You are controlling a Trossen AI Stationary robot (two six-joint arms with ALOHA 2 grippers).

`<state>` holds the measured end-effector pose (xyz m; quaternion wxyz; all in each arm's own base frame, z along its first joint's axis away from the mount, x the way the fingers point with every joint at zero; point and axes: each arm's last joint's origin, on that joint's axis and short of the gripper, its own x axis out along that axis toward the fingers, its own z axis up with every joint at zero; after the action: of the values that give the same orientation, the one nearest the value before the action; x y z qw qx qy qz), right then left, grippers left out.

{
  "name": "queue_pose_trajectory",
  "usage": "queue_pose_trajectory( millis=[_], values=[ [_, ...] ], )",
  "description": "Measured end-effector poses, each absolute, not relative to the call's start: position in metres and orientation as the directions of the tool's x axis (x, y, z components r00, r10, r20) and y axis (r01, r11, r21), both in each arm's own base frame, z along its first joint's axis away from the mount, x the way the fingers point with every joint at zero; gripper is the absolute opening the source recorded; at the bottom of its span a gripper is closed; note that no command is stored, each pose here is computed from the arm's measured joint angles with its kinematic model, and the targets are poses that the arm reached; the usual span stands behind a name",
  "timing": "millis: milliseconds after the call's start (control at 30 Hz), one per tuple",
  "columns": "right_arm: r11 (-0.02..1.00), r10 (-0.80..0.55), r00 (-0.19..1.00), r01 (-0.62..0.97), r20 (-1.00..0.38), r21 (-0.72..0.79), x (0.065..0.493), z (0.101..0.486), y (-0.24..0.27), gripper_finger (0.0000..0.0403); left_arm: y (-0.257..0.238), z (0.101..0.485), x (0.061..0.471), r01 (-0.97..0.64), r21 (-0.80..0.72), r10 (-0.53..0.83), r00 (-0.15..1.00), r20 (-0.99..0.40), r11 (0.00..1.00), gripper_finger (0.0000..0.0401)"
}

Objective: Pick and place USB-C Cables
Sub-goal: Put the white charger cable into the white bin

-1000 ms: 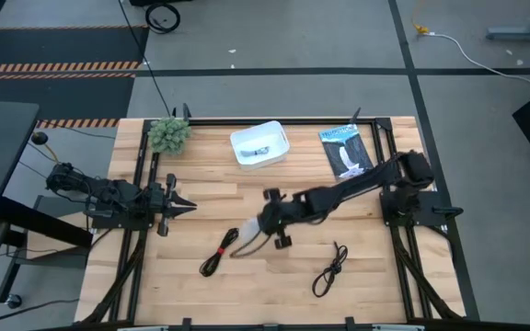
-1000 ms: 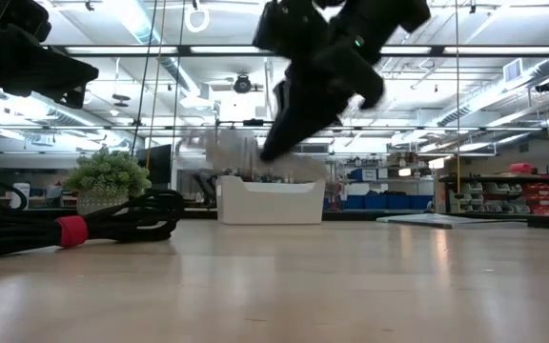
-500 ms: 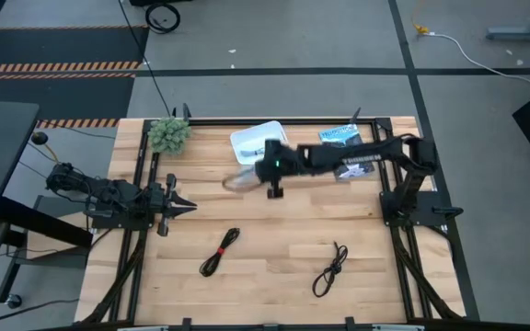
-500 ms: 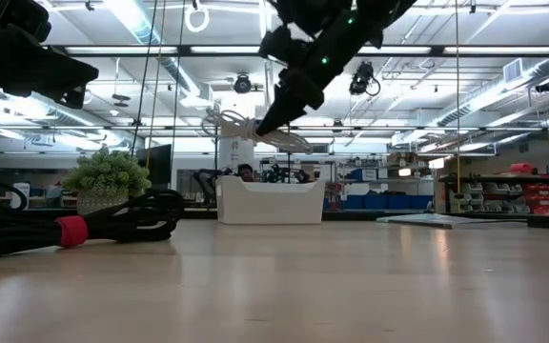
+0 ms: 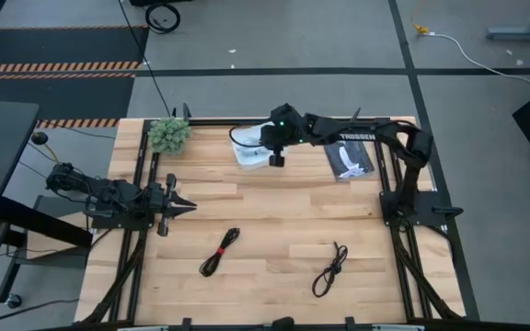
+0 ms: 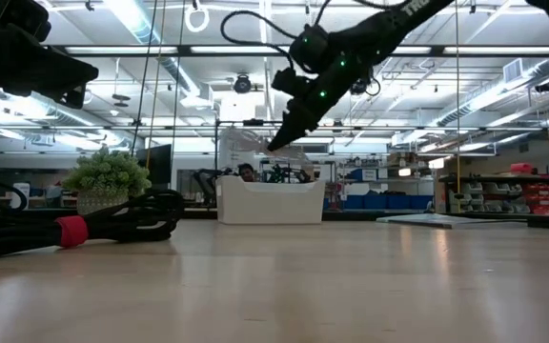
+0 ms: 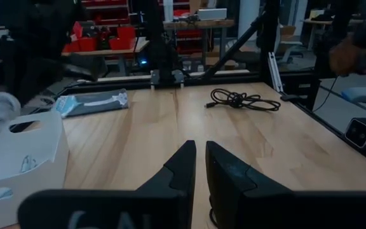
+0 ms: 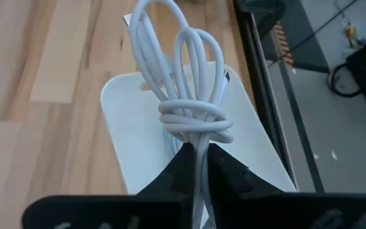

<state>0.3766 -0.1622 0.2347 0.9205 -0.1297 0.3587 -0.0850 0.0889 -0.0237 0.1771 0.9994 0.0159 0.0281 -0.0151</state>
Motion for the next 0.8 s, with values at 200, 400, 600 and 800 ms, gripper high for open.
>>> queue_pose_trajectory(
  millis=[200,400,600,800],
  values=[
    [0.956,-0.233,0.702,0.037,-0.673,-0.292,0.389,0.198,-0.172,0.0030,-0.024,0.177,0.089,0.033,0.032,-0.031,0.998,-0.059,0.999,0.0043],
    [0.955,-0.262,0.661,0.070,-0.703,-0.290,0.394,0.173,-0.177,0.0051,-0.024,0.177,0.089,0.033,0.031,-0.031,0.998,-0.057,0.999,0.0043],
    [0.958,-0.273,0.631,0.114,-0.726,-0.262,0.389,0.170,-0.182,0.0112,-0.024,0.177,0.089,0.033,0.031,-0.031,0.998,-0.057,0.999,0.0043],
    [0.959,-0.273,0.606,0.111,-0.748,-0.260,0.387,0.170,-0.180,0.0156,-0.024,0.177,0.089,0.033,0.031,-0.031,0.998,-0.057,0.999,0.0043]
  ],
)
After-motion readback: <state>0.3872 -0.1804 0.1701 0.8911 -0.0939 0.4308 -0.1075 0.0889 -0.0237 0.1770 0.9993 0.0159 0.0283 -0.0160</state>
